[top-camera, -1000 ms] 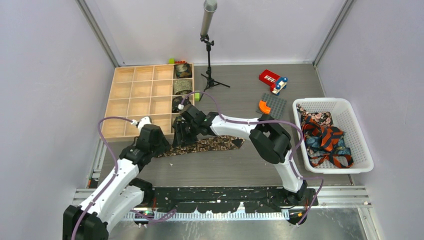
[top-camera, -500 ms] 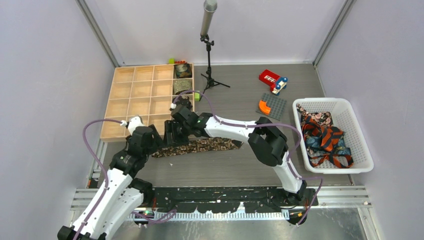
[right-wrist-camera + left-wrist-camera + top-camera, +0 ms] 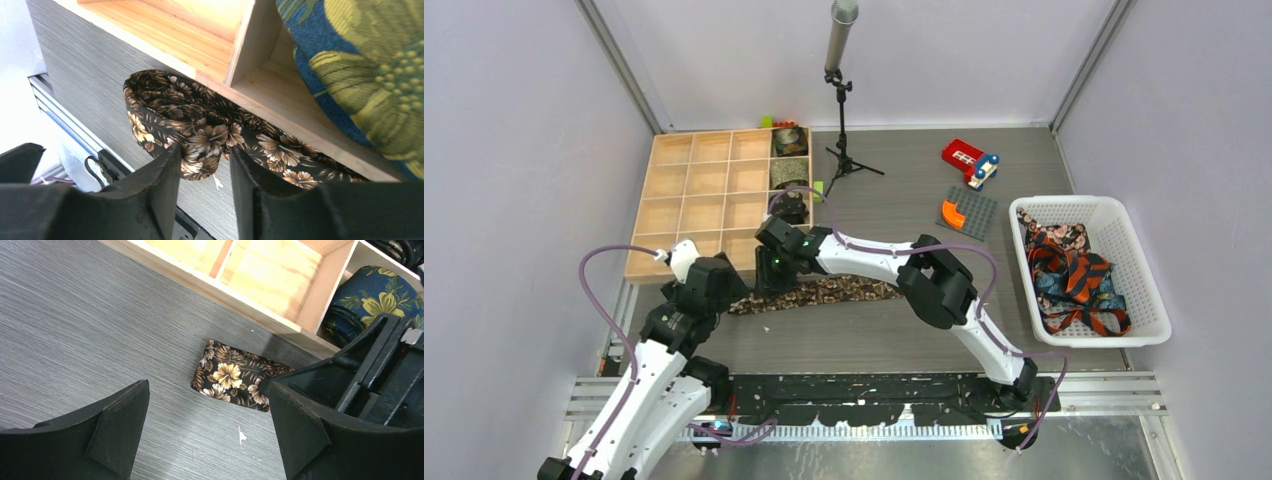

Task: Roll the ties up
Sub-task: Roll the tie at the center of the board.

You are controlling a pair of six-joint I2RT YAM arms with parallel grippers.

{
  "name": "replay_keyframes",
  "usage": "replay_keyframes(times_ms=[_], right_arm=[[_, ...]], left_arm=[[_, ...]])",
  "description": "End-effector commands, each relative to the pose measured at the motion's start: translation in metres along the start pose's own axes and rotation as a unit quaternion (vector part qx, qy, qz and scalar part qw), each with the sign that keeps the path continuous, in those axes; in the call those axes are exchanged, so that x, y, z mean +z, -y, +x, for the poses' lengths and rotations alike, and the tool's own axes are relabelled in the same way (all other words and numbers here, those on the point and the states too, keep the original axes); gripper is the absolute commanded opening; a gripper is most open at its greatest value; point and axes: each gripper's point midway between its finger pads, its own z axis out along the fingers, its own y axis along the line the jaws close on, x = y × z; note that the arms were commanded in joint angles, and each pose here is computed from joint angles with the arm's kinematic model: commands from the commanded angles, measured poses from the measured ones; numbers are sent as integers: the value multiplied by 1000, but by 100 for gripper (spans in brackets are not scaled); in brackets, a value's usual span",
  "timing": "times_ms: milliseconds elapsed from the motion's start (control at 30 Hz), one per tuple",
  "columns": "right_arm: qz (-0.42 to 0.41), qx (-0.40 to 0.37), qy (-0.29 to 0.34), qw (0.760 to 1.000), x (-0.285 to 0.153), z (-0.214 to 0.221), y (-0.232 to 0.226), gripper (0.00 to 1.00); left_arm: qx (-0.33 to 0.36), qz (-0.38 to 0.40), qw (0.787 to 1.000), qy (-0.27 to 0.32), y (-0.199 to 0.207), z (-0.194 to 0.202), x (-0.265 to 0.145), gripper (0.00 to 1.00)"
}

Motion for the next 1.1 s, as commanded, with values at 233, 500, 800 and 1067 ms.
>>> replay_keyframes(times_ms=[233, 500, 800, 1067], right_arm=[[-13, -7, 17, 1000, -3, -3, -10, 16], [-5, -25, 17, 1000, 14, 3, 14, 9], [-11, -42, 15, 999, 26, 13, 32, 9], [16, -59, 6, 998, 22, 25, 67, 9]], left_arm=[[-26, -8, 999, 21, 1, -12, -2, 83], [-52, -14, 998, -36, 0, 13, 20, 78], [-109, 20, 991, -75, 3, 27, 39, 74], [-117, 32, 991, -60, 3, 24, 37, 71]])
